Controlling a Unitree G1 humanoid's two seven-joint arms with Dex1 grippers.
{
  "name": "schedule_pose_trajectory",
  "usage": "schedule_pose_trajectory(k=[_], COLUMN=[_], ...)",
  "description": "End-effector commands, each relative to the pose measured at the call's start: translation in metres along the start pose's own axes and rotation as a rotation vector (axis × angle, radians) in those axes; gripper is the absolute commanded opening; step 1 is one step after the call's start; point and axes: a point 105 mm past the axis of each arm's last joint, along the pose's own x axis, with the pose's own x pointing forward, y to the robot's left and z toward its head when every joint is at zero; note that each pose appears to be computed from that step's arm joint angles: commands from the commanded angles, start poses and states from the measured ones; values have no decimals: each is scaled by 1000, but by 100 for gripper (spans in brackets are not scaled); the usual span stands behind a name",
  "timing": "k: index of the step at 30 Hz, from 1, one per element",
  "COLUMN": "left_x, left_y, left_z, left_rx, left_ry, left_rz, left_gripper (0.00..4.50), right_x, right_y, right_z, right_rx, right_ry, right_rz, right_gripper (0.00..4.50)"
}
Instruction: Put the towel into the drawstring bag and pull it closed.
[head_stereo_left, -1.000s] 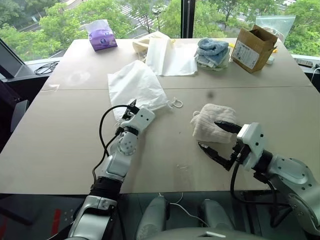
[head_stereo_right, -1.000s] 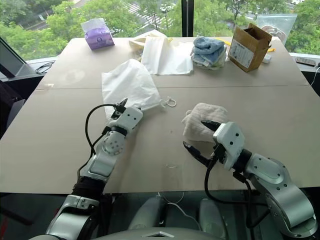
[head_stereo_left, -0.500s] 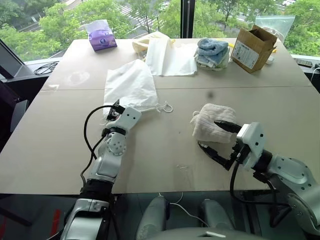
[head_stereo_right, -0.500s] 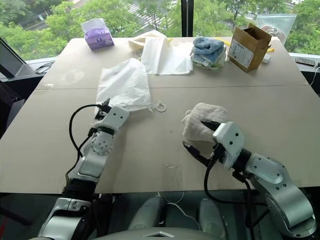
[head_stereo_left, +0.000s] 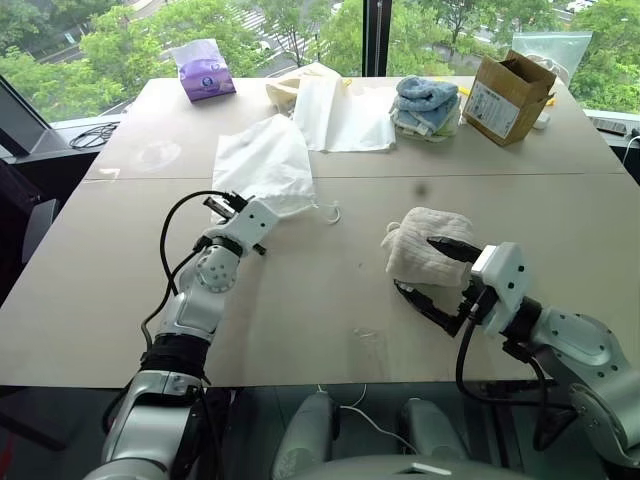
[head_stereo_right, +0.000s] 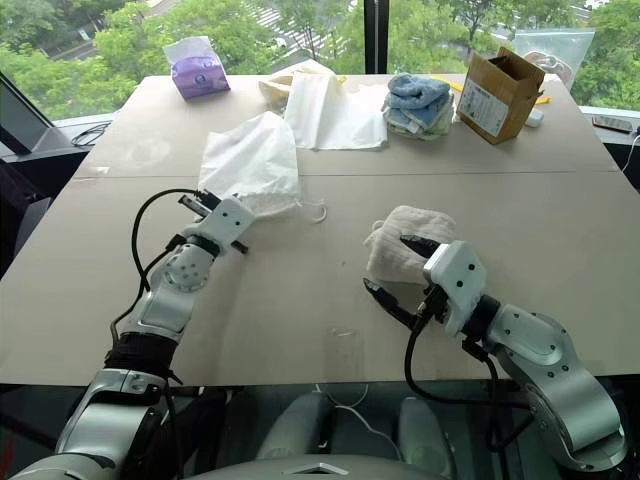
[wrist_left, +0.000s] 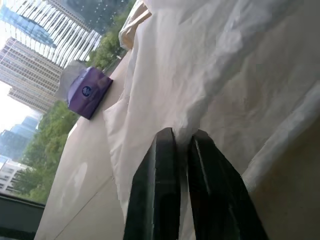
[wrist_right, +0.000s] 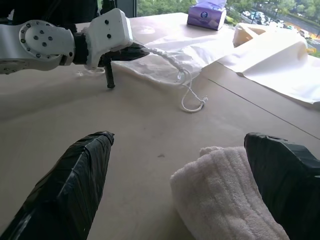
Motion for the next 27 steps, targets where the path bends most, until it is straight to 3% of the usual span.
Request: schedule_pose_trajectory(k=[1,6,12,17,27], left_x=[2,9,16,14,19], left_y=[13,34,52,56,73], left_z=[21,45,73,102,111], left_rx=[-4,-71,-124,-140,-206], left_ry=[-51,-38,-16,-70,-6], left_rz=[-26,-131,-218,-303,-326], left_gripper=[4,4,4,4,4], right_x=[1,4,3,-9,-13], right_y=[2,-6,-38,-60,-76], right_z=[10,13,14,-6,-60], right_rx=[-27,-15,157,431,956], right_ry=[-46,-65,-117,-54,2], right_rz=[8,-19,-206,-336,-472], right_gripper=[450,450,450,450,450])
